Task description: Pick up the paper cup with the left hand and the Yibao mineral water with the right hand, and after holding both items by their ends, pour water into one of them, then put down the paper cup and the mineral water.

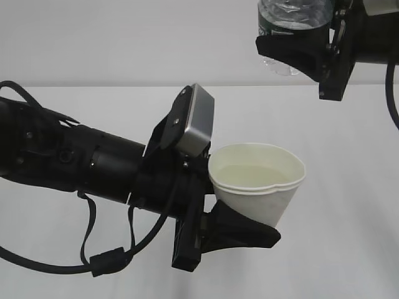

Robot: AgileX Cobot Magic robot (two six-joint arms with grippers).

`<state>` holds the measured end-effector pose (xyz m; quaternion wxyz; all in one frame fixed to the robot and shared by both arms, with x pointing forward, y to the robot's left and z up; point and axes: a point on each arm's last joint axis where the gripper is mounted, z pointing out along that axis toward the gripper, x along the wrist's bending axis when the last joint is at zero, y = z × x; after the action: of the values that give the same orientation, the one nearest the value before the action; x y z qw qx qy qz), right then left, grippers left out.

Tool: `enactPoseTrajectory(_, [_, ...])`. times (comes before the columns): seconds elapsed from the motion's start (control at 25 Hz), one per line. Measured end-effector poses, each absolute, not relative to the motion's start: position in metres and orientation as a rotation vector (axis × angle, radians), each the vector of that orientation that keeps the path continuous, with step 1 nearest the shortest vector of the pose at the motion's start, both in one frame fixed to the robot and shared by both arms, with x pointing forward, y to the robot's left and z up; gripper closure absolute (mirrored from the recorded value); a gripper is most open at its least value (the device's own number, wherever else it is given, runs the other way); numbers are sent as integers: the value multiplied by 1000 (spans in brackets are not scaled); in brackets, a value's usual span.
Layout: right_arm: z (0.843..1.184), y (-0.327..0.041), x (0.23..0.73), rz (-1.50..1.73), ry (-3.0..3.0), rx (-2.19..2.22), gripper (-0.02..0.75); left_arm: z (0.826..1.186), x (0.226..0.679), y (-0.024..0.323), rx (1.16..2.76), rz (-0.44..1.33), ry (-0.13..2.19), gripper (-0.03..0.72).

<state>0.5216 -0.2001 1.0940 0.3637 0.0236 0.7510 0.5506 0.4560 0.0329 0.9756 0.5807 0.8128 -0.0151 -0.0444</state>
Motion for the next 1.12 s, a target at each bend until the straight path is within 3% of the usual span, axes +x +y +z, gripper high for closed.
enactPoseTrajectory(1.12, [1094, -200, 522, 1589, 1986, 338, 318, 976, 456, 33, 1899, -104, -35, 270])
